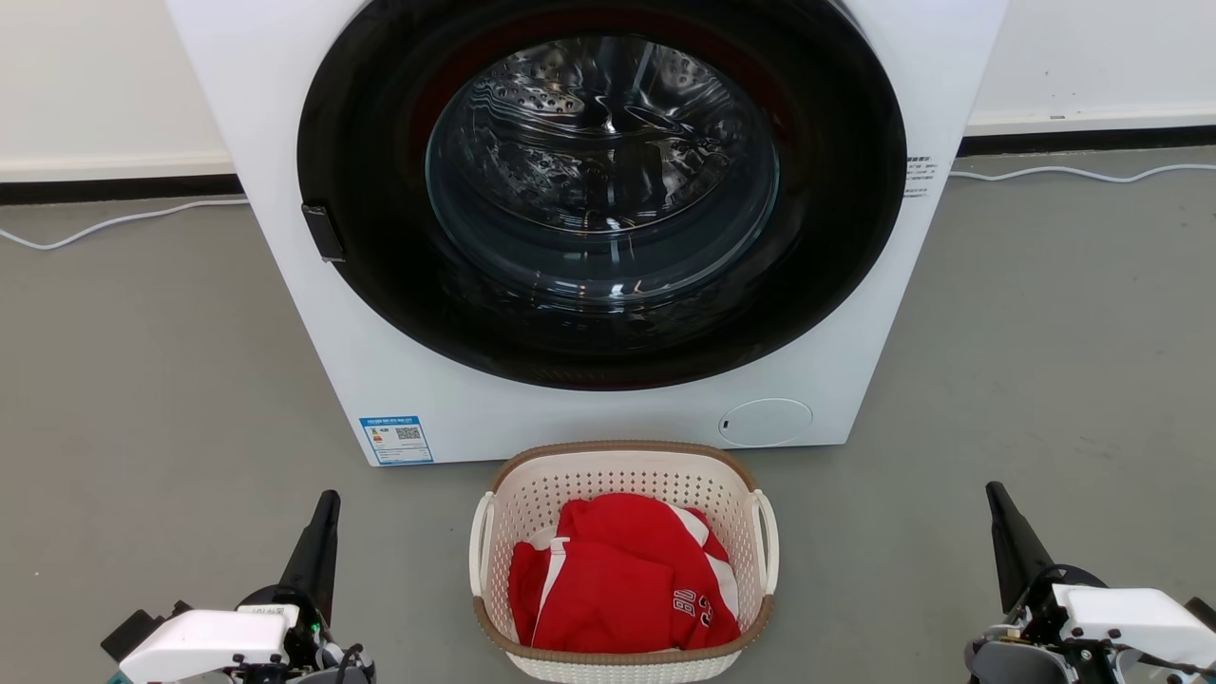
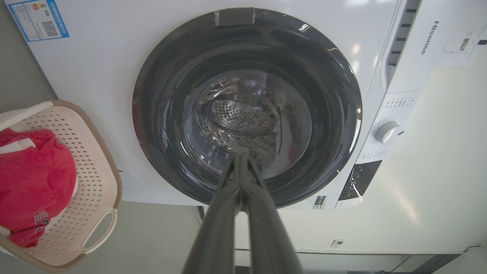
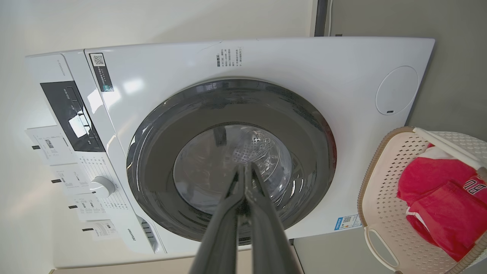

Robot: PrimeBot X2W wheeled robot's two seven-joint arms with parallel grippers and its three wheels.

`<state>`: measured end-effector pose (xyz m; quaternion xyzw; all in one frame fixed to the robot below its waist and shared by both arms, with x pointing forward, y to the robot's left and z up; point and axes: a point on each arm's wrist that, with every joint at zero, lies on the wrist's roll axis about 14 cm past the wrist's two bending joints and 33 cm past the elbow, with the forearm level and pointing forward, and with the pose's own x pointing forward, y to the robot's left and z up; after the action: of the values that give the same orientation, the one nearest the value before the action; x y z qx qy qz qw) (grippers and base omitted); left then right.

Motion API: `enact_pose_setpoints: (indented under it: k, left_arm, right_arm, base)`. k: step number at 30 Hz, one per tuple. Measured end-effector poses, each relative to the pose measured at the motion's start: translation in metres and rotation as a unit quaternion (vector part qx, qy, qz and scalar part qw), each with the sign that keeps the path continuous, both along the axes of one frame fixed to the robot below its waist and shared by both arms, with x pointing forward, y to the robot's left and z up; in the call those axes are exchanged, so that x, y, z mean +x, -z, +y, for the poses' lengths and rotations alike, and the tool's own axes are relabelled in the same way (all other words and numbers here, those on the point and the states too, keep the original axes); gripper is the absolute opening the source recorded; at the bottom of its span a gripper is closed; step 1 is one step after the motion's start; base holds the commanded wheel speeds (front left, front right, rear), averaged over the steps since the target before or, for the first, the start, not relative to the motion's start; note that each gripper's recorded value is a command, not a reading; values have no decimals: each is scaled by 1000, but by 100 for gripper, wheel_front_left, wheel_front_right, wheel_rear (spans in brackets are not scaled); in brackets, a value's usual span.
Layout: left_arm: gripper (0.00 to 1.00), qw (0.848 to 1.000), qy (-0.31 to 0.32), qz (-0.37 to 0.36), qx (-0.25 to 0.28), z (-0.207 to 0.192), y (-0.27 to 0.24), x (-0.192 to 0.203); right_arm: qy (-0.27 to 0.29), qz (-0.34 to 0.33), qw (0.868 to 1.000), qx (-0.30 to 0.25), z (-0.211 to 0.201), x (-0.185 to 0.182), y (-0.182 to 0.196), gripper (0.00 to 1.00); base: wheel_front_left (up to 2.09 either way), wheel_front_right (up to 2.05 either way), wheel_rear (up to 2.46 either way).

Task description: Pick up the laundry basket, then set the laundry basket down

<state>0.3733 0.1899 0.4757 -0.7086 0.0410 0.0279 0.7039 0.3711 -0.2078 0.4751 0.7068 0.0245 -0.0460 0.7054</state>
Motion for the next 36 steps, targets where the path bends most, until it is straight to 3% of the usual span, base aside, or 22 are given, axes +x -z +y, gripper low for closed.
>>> enact_pose_setpoints:
  k: [36]
  left_arm:
    - [0,1000,0,0,0,0,0,0]
  right_arm:
    - [0,0,1000,0,0,0,0,0]
  base:
    - [0,0,0]
